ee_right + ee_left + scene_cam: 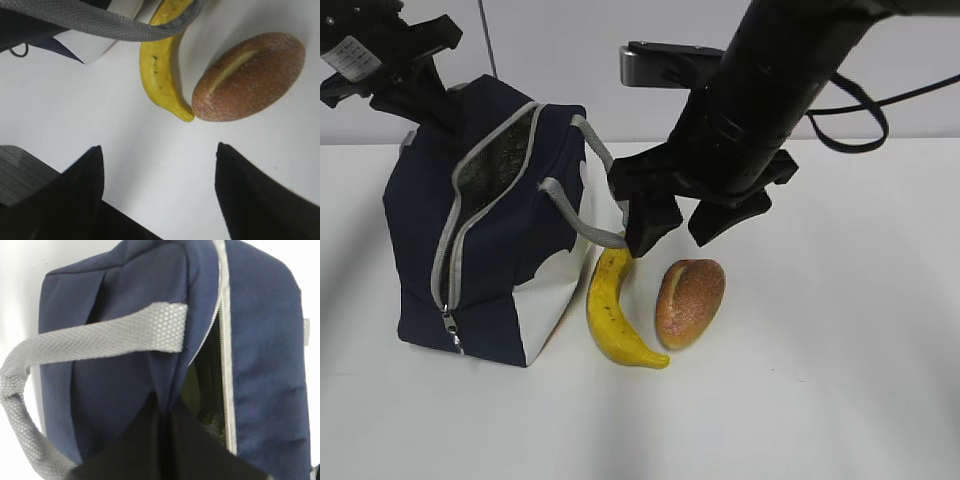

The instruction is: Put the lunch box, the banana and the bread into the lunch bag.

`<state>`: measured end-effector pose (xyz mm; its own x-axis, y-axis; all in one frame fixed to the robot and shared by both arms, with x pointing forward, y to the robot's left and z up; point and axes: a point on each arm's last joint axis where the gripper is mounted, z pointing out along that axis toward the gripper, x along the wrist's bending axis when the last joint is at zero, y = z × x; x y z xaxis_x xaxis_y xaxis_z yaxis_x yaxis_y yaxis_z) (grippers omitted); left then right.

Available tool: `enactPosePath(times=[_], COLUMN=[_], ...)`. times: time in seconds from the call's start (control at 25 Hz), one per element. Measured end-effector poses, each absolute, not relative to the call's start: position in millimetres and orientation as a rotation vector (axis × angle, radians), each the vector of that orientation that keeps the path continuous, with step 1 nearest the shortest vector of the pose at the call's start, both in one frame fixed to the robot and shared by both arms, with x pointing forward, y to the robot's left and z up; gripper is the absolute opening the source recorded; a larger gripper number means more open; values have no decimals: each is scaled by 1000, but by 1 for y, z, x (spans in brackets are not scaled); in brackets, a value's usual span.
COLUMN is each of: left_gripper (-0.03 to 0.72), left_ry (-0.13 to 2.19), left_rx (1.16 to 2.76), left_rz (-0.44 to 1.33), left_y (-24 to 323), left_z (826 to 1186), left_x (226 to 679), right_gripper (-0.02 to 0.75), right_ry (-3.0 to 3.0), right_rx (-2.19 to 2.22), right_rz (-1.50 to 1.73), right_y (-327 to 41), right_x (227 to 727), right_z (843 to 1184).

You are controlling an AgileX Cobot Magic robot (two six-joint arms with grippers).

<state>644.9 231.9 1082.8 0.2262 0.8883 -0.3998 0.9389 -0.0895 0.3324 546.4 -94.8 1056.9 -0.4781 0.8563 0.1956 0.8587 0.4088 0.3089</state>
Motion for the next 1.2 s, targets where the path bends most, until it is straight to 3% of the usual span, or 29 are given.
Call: enactPosePath(times=[0.44,1.2], left_gripper=[-3,-3], left_ry=[1675,1675], left_rx=[1989,1989], left_rz=[-129,-129], left_y=[232,232], left_z=[1083,1083], left_x=[645,645], right_gripper=[512,512], right_ry=[-2588,-2435], right_rx=[-1627,-2042], right_rz=[-686,-751], right_y=[-67,-30], right_x=[555,574], right_z=[1012,938])
